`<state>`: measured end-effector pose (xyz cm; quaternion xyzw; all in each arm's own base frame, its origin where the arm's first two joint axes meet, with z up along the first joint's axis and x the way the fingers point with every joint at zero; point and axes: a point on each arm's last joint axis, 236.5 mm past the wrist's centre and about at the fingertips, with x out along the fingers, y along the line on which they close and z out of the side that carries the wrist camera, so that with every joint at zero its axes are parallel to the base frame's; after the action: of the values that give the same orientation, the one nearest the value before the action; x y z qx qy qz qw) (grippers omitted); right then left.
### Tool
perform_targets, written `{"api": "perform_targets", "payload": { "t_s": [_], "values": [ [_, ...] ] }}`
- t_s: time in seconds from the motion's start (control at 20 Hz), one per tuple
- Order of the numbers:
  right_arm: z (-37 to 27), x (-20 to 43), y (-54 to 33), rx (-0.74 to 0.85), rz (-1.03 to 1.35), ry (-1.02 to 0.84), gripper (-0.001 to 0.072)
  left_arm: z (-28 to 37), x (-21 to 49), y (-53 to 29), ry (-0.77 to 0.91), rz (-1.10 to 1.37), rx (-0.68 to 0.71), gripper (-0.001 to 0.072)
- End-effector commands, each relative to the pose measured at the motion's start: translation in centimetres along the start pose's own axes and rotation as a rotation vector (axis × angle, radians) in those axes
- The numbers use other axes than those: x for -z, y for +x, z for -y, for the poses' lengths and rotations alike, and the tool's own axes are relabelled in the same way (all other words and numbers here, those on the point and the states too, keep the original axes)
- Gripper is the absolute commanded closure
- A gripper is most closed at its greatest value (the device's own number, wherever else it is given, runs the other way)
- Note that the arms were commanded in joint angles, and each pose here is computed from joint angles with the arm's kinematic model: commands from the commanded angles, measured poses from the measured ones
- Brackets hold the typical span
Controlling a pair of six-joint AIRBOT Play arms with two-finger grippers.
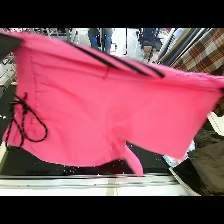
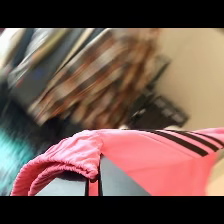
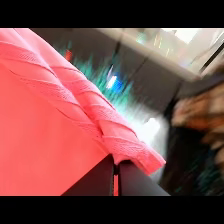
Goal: Fold the clothes and pants, and hang the long-sleeved shirts on hangers.
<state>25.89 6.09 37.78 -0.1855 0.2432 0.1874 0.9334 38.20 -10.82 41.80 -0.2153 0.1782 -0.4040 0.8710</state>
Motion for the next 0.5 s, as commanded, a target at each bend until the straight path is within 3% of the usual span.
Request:
{"api": "perform_targets", "payload": {
  "t_s": [0.0, 0.15, 0.25, 0.45],
  "values": [
    [0.1, 5.1, 13.4, -0.180, -0.239, 0.108, 0.0697, -11.1, 7.4, 5.0, -0.120, -0.224, -0.219, 0.0693],
    [0.6, 13.1, 27.6, -0.233, -0.409, 0.236, 0.0697, -22.6, 15.1, 10.8, -0.244, -0.350, -0.357, 0.0694],
    [2.1, 16.7, 34.7, -0.183, -0.436, 0.286, 0.0698, -28.7, 17.2, 14.7, -0.335, -0.275, -0.395, 0.0694],
    [3.9, 16.3, 40.5, -0.101, -0.329, 0.324, 0.0698, -35.1, 17.7, 18.6, -0.395, -0.089, -0.450, 0.0694]
  ]
}}
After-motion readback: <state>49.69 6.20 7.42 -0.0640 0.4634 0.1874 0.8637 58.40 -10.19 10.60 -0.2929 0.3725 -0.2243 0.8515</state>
